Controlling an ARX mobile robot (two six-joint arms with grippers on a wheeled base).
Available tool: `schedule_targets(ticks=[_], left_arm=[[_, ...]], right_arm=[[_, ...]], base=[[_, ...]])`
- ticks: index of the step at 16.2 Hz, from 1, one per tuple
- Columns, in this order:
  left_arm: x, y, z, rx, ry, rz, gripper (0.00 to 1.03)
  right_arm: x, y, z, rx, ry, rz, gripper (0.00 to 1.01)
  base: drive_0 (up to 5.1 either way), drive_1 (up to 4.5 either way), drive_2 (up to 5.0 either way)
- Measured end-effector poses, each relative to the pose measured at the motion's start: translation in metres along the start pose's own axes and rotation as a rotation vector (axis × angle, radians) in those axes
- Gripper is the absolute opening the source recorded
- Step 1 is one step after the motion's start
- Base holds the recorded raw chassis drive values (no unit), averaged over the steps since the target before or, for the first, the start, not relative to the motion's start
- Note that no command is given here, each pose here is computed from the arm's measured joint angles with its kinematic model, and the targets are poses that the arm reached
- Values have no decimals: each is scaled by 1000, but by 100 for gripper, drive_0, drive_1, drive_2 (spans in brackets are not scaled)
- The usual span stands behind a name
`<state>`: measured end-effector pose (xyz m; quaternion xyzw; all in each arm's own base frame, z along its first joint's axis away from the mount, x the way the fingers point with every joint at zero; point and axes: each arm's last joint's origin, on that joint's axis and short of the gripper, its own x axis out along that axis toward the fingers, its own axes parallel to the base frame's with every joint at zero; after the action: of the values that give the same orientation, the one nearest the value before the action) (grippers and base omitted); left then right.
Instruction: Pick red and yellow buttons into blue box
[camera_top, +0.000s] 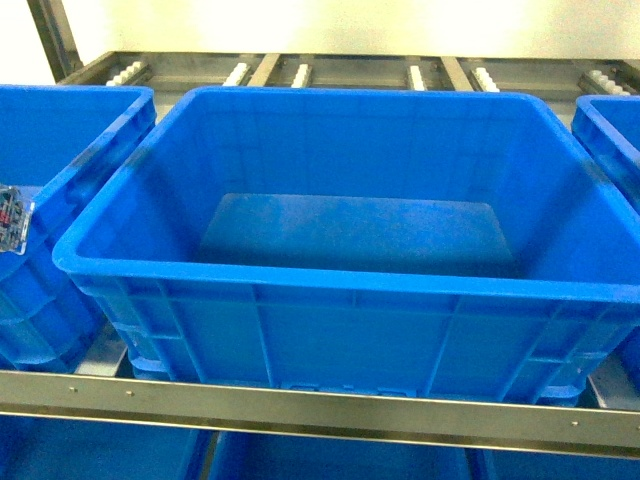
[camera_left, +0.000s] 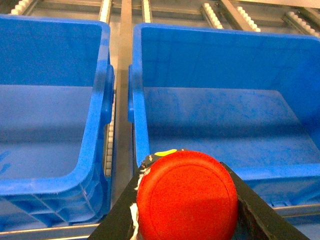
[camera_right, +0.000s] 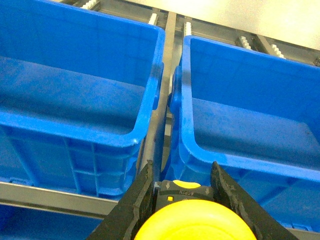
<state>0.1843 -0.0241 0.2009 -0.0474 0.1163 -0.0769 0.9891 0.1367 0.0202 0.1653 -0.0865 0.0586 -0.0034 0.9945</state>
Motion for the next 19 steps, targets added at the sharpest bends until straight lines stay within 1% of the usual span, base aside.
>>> schedule_targets(ticks=[2, 5, 10, 12, 14, 15, 17, 18, 19], left_arm=[[0, 0, -1, 0, 8, 0, 32], [2, 0, -3, -1, 21, 2, 32], [1, 0, -2, -1, 15, 1, 32], [1, 0, -2, -1, 14, 1, 32], [1, 0, -2, -1, 14, 1, 32], [1, 0, -2, -1, 14, 1, 32], [1, 0, -2, -1, 14, 1, 32], [1, 0, -2, -1, 14, 1, 32], [1, 0, -2, -1, 14, 1, 32]], right_arm=[[0, 0, 0, -1, 4, 0, 31], [1, 0, -2, -3, 14, 2, 31], [0, 0, -1, -2, 9, 1, 31], [0, 1, 0, -3, 8, 9, 31], [1, 2, 5, -6, 13, 28, 31], [3, 4, 13, -7, 3, 44, 31], [11, 9, 35, -7, -20, 81, 31], [17, 13, 44, -5, -37, 95, 31], [26, 19, 53, -10, -33, 111, 31]], base=[[-12, 416, -440], [0, 0, 0], [0, 0, 0], [0, 0, 0], [0, 0, 0], [0, 0, 0], [0, 0, 0], [0, 0, 0], [0, 0, 0]])
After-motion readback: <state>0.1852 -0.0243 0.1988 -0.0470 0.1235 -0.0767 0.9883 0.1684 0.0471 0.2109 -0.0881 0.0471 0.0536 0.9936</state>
